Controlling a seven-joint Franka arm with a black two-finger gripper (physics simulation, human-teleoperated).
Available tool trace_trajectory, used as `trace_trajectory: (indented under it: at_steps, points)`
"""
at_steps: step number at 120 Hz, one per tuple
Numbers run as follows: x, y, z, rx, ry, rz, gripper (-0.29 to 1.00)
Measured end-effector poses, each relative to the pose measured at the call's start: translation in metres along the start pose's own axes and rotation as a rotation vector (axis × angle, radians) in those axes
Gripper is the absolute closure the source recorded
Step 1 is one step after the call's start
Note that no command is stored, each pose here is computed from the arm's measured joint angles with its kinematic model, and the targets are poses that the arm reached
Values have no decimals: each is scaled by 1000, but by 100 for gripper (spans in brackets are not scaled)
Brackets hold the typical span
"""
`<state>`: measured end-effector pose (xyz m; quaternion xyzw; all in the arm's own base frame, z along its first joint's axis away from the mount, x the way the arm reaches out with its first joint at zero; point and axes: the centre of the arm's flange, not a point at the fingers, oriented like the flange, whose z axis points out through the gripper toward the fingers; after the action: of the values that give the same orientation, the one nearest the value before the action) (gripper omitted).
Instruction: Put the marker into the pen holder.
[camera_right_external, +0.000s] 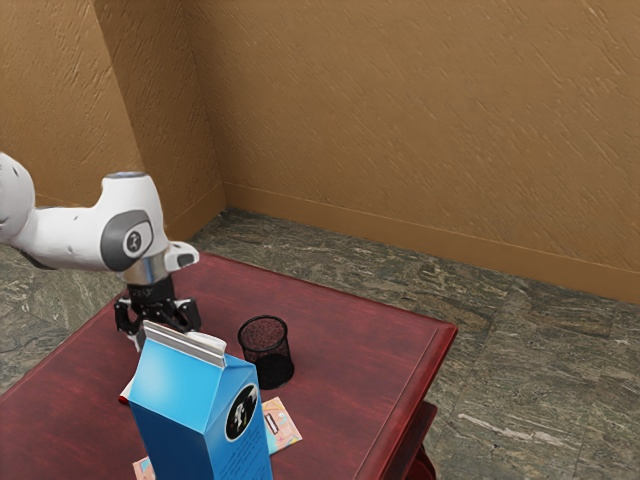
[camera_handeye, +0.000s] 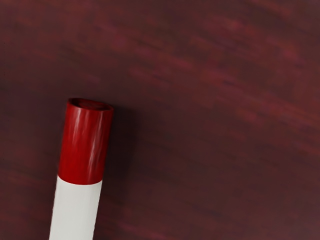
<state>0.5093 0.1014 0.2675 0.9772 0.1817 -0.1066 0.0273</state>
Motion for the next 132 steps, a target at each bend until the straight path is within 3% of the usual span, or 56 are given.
trace_trajectory:
  at_steps: [79,112,132]
  points:
    - [16,-41,18,-52,33,-23,2]
    - [16,-41,16,-53,40,0,44]
    - [16,-41,17,-53,41,10,61]
